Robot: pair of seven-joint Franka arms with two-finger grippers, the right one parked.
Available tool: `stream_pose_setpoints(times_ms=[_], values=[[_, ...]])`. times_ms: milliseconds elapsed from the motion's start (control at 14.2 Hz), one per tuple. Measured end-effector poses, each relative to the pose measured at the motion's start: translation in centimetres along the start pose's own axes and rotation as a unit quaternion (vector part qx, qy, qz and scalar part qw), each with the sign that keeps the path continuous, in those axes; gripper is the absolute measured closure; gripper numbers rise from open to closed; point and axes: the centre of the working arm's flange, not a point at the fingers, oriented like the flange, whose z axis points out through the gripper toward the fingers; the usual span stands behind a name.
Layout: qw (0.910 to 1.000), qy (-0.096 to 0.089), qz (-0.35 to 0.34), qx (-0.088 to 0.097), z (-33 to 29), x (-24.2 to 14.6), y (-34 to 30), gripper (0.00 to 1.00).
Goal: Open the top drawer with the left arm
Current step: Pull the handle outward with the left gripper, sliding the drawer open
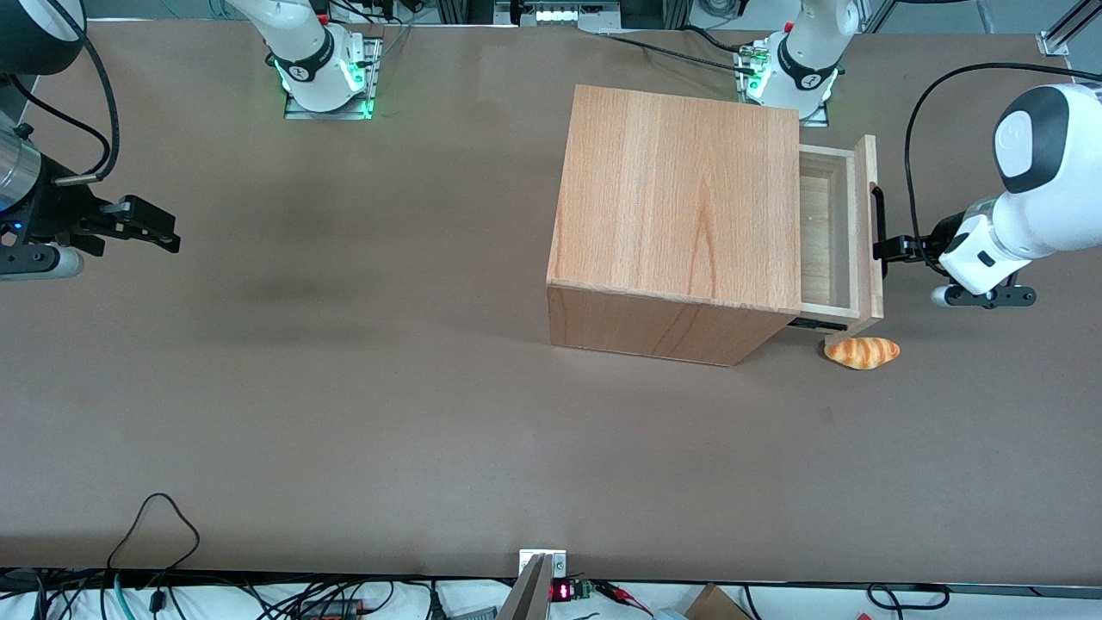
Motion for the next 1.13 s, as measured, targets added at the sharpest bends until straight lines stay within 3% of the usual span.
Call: stream_pose_setpoints(times_ms=[1128], values=[[0.9981, 0.029, -0.055, -0.005, -0.5, -0.1, -7.1, 0.00]])
